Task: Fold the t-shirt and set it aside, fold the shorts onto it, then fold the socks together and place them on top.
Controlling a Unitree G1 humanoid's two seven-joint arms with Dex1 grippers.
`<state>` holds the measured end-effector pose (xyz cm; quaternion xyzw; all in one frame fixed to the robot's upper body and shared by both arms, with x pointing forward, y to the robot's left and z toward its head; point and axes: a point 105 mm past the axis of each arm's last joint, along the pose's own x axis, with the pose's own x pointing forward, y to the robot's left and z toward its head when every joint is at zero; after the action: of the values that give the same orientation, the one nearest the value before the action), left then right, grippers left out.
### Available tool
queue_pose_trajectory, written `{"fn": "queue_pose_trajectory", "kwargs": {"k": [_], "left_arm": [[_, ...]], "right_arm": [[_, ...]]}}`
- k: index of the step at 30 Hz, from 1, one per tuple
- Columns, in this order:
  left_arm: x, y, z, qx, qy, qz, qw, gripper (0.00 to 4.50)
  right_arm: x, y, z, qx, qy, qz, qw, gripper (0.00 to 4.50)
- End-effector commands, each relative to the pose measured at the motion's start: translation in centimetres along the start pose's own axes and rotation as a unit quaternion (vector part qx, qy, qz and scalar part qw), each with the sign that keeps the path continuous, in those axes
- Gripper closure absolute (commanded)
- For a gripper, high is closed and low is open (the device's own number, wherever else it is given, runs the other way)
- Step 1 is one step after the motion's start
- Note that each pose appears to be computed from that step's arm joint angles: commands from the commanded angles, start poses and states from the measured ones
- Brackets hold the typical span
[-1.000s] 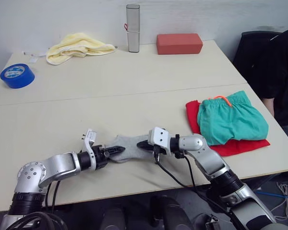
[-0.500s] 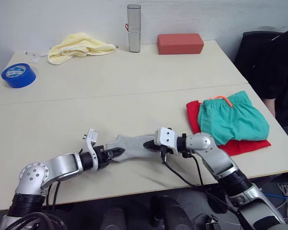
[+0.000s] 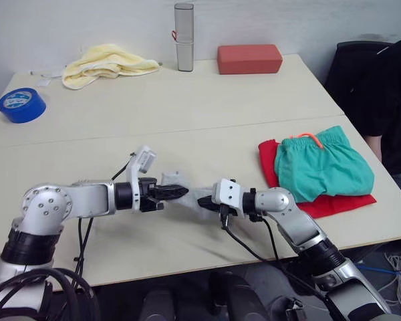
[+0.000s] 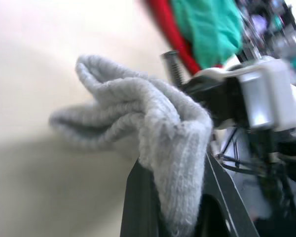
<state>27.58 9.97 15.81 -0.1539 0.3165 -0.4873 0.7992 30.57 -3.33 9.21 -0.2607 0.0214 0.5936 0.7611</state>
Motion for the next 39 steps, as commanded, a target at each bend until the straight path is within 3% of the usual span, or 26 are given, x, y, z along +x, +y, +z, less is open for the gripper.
{"fn": "queue_pose_trajectory", "kwargs": {"k": [1,6,10,14,19,23,29,34,36,39], "left_arm": [[1.4,-1.1,0.1,0.034,0.020,-0.032,0.999,4.47],[3.1,-0.9,-0.9,0.073,0.055,-0.038,0.995,4.47],[4.3,-0.2,-0.8,0.075,0.049,-0.037,0.995,4.47],[4.1,-1.0,-0.9,0.093,0.054,-0.069,0.992,3.31],[2.8,-2.2,-0.3,0.155,0.016,-0.125,0.980,1.78],[2.4,-1.7,-0.6,0.180,0.016,-0.133,0.975,1.78],[3.7,-1.1,-0.1,0.230,-0.024,-0.145,0.962,1.78],[4.7,-1.1,-0.9,0.282,-0.019,-0.165,0.945,1.78],[5.2,-1.2,-0.4,0.301,-0.039,-0.167,0.938,1.78],[5.4,-1.8,0.4,0.306,-0.070,-0.184,0.931,2.34]], "right_arm": [[-0.1,0.1,-0.8,0.010,0.014,-0.006,1.000,4.50],[-0.5,0.0,-0.8,0.011,0.016,-0.013,1.000,4.50],[-0.8,0.0,-0.7,0.013,0.018,-0.018,1.000,4.50],[-1.2,-0.2,-0.5,0.018,0.015,-0.030,0.999,4.50],[-2.8,-1.0,0.0,0.020,0.009,-0.052,0.998,4.50],[-4.1,-1.3,0.0,0.025,0.012,-0.063,0.998,4.50],[-8.0,-1.0,-2.3,0.054,0.038,-0.090,0.994,4.50],[-8.0,-0.4,-2.6,0.065,0.038,-0.095,0.993,4.50],[-8.0,-0.3,-2.5,0.066,0.035,-0.099,0.992,4.50],[-8.1,-0.2,-2.3,0.065,0.031,-0.103,0.992,4.50]]}}
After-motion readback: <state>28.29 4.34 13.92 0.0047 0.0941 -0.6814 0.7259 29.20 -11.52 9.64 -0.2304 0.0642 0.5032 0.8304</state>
